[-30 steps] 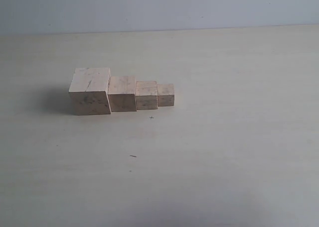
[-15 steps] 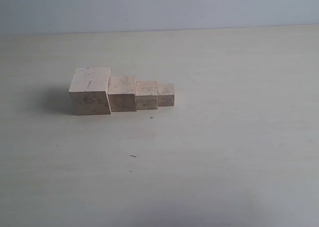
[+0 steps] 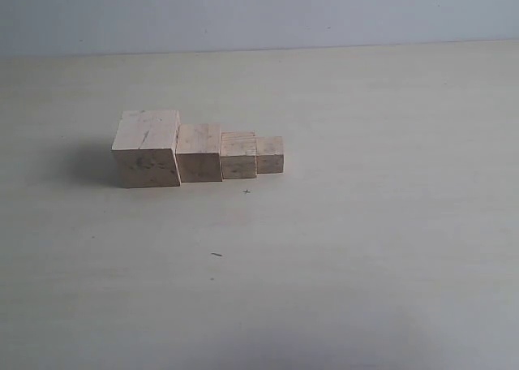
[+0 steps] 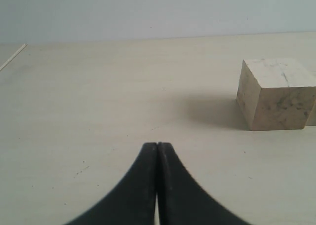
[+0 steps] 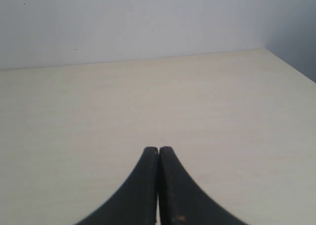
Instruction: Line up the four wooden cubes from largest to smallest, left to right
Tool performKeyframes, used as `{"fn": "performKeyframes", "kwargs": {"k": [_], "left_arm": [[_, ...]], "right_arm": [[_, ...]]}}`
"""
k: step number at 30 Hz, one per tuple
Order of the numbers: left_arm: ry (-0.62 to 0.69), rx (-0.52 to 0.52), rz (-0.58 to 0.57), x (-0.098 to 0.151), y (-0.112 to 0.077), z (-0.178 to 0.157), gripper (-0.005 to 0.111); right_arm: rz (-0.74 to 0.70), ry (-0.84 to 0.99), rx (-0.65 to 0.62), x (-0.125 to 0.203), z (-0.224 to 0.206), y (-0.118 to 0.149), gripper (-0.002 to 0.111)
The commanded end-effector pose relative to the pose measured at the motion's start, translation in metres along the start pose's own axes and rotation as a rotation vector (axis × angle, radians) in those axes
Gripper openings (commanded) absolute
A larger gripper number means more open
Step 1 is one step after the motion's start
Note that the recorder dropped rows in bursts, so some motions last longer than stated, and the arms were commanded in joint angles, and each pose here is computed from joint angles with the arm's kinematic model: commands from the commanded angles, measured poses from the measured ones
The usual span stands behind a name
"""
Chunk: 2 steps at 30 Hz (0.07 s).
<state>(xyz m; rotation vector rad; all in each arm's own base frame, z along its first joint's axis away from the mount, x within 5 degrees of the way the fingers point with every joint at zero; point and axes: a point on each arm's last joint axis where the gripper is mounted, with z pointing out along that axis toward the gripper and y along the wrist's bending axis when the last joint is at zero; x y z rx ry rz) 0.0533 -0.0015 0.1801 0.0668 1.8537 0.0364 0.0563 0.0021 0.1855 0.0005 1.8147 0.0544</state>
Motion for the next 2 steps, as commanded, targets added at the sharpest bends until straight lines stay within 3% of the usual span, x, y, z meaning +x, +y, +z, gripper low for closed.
{"fn": "performKeyframes", "kwargs": {"k": [1,2], "left_arm": [[-0.015,0.001,0.005,-0.0009,0.0000,-0.0004,0.000],[-0.015,0.001,0.005,-0.0009,0.0000,-0.0004,0.000]], "right_arm": [[0.007,-0.002,-0.001,0.0012,-0.0001,0.0000,0.000],[0.007,-0.002,-0.001,0.0012,-0.0001,0.0000,0.000]]}}
